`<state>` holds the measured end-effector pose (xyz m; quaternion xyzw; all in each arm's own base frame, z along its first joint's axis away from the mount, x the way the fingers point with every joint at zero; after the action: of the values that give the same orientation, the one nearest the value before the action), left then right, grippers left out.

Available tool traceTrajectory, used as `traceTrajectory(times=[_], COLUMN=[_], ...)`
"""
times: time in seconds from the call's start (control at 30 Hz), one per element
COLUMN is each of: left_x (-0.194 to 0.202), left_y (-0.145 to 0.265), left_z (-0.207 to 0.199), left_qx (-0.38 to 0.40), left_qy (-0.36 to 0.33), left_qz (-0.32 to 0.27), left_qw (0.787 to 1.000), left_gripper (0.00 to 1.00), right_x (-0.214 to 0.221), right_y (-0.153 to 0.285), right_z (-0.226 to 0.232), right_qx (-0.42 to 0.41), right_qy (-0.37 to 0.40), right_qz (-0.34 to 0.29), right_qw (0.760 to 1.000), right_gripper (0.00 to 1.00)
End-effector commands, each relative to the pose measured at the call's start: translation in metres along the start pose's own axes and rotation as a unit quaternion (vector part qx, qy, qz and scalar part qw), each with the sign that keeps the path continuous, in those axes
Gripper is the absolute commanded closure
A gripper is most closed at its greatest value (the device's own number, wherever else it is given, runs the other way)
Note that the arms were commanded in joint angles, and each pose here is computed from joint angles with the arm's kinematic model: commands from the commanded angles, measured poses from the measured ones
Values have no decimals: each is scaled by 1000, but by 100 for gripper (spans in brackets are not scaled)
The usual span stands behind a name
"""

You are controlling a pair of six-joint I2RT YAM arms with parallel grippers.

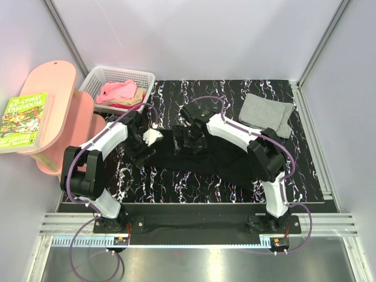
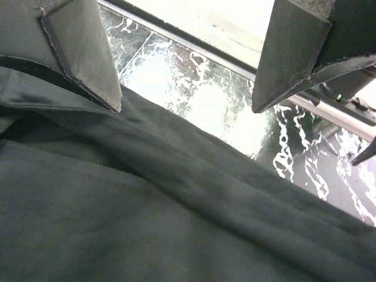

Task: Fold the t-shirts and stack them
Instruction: Fold the tshirt

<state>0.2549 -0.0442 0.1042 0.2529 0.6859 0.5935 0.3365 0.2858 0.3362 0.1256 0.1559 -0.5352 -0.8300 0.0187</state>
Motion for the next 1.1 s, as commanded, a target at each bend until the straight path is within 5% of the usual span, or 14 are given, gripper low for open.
traceTrajectory(times=[0.0, 0.3, 1.07], left_x=[-20, -51, -29], left_y=[3, -1, -32], left_z=[10, 49, 62], left_qx=[-2, -36, -74], left_qy=[8, 10, 1], left_qz=[-38, -29, 27], left_qw=[999, 999, 997], left_gripper=[22, 23, 34], right_x=[5, 42, 66], right_y=[15, 37, 73], right_z=[-14, -38, -61], right_qx=[30, 60, 103], right_qy=[-11, -45, -75], right_qz=[-19, -45, -94], right_qw=[999, 996, 987], right_gripper=[0, 0, 0])
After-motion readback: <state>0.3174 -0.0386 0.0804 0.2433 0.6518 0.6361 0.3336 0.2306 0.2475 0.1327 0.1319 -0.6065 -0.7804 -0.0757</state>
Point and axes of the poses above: each gripper's point midway between its finger pads, its own y axis back along the fingers, its own z axis along the line the jaws close on, x = y × z, the point moved 5 cm from there along y, back along the fingers, and after that the axes turned 3 degrees about y, right-handed, at the moved point
